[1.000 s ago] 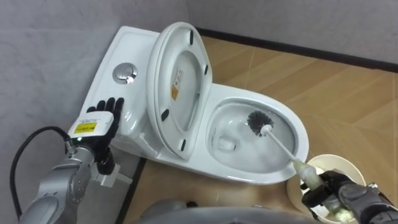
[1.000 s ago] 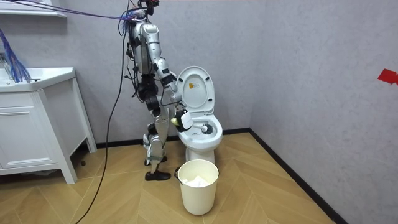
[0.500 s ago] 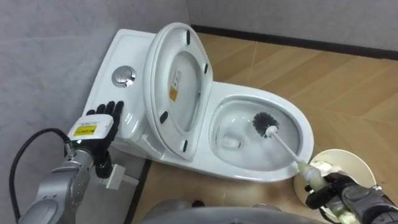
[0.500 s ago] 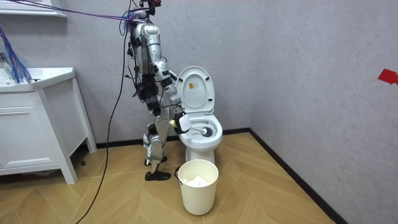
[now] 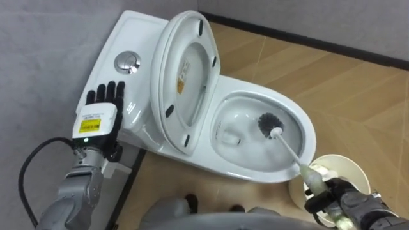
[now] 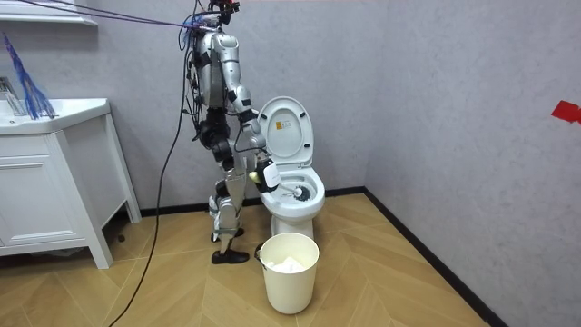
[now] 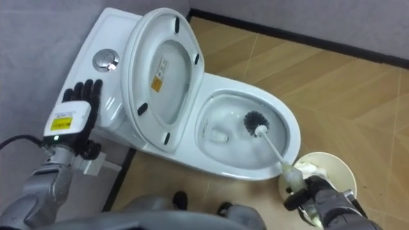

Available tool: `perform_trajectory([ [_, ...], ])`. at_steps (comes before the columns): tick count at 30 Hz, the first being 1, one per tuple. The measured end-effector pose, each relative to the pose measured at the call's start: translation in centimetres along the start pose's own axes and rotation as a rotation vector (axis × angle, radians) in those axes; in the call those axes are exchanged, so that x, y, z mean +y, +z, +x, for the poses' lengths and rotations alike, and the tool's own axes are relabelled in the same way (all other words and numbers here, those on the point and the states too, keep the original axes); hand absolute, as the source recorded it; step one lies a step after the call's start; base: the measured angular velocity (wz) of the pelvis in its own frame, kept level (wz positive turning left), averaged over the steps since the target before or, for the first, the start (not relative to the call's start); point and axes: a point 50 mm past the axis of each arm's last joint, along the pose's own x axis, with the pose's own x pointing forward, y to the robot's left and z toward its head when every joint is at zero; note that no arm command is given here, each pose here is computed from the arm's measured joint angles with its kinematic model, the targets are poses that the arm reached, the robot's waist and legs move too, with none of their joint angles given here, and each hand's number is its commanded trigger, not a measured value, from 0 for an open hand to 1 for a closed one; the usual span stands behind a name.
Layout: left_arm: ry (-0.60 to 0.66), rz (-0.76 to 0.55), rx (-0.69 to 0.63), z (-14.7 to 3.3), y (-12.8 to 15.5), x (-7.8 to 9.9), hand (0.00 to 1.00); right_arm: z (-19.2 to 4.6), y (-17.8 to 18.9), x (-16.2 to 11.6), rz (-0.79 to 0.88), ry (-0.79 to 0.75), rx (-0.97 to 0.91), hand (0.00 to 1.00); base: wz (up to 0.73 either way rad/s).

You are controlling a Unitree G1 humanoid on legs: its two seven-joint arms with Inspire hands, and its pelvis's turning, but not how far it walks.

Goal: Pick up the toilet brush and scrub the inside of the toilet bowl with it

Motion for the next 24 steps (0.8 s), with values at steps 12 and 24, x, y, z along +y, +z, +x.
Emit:
perform_trajectory([
  [12, 0.219, -0.055, -0.044, 4.3, 1.9, 2.0, 0.00, 0.0, 5.3, -1.6, -0.118, -0.024, -0.106, 1.00, -0.02],
  [24, 0.342, -0.086, -0.103, 6.6, 3.4, 4.4, 0.00, -0.6, 8.9, -4.5, -0.234, -0.098, -0.189, 1.00, 0.02],
])
